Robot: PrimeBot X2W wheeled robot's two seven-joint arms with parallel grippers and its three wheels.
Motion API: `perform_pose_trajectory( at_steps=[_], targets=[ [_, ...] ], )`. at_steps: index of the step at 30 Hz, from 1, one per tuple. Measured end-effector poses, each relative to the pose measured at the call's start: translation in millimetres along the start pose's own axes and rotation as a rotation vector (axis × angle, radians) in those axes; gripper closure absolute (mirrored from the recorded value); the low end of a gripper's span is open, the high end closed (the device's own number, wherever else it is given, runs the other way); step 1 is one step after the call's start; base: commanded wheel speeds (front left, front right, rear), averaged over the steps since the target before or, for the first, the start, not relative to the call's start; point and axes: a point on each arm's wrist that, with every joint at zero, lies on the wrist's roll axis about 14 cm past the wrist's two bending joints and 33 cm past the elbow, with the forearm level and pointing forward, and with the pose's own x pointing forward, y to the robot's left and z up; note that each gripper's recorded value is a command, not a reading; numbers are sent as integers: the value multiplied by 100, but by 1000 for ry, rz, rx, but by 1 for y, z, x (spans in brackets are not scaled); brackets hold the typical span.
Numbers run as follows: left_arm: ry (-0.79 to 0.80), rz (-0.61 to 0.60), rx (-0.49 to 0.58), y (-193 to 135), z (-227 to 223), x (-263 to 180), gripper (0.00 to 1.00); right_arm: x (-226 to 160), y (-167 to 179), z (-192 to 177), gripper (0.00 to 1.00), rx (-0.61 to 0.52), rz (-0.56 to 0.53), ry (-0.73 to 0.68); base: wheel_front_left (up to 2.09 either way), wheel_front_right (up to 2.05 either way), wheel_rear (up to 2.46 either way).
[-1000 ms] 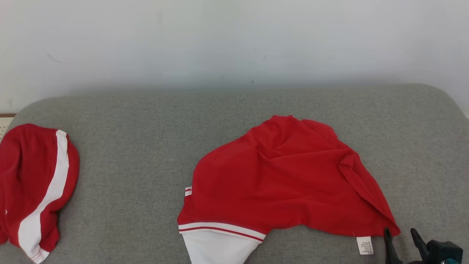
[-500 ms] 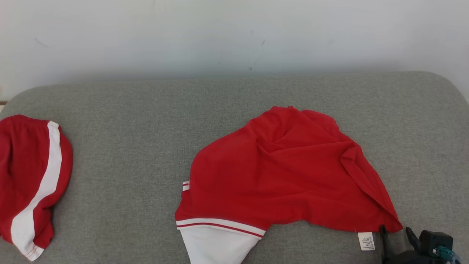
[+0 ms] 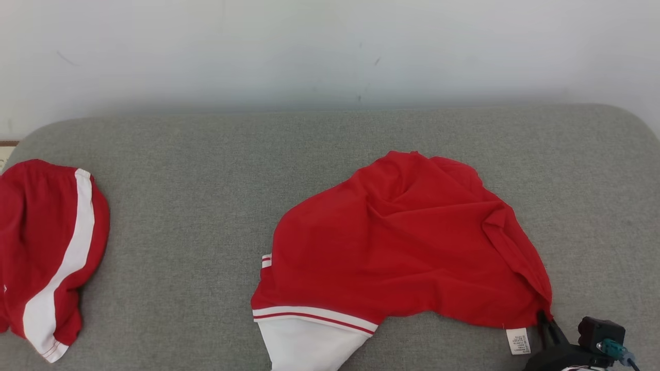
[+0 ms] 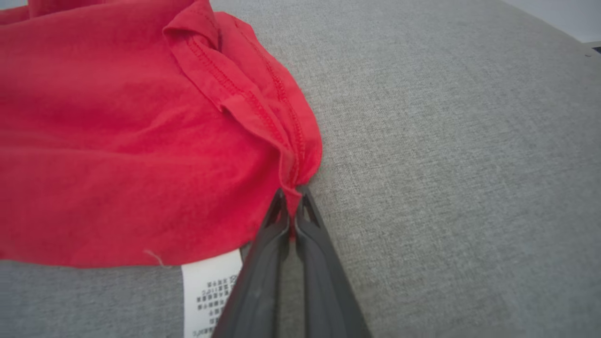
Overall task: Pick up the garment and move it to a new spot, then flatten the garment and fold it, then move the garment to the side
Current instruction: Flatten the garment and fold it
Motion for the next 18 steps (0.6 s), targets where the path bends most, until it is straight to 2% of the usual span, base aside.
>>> perform_pose_trajectory(
  at_steps=[6, 11, 18],
  targets=[
    [-107, 100, -4, 23, 30, -10, 100, -10, 22, -6, 100, 103, 38, -13, 0, 0, 0],
    [-165, 171, 12, 42, 45, -30, 100, -26, 38, -14, 100, 131, 94, 2, 0, 0, 0],
    [-181, 188, 81, 51, 53, -36, 100, -31, 48, 10, 100, 154, 147, -36, 0, 0, 0]
  ],
)
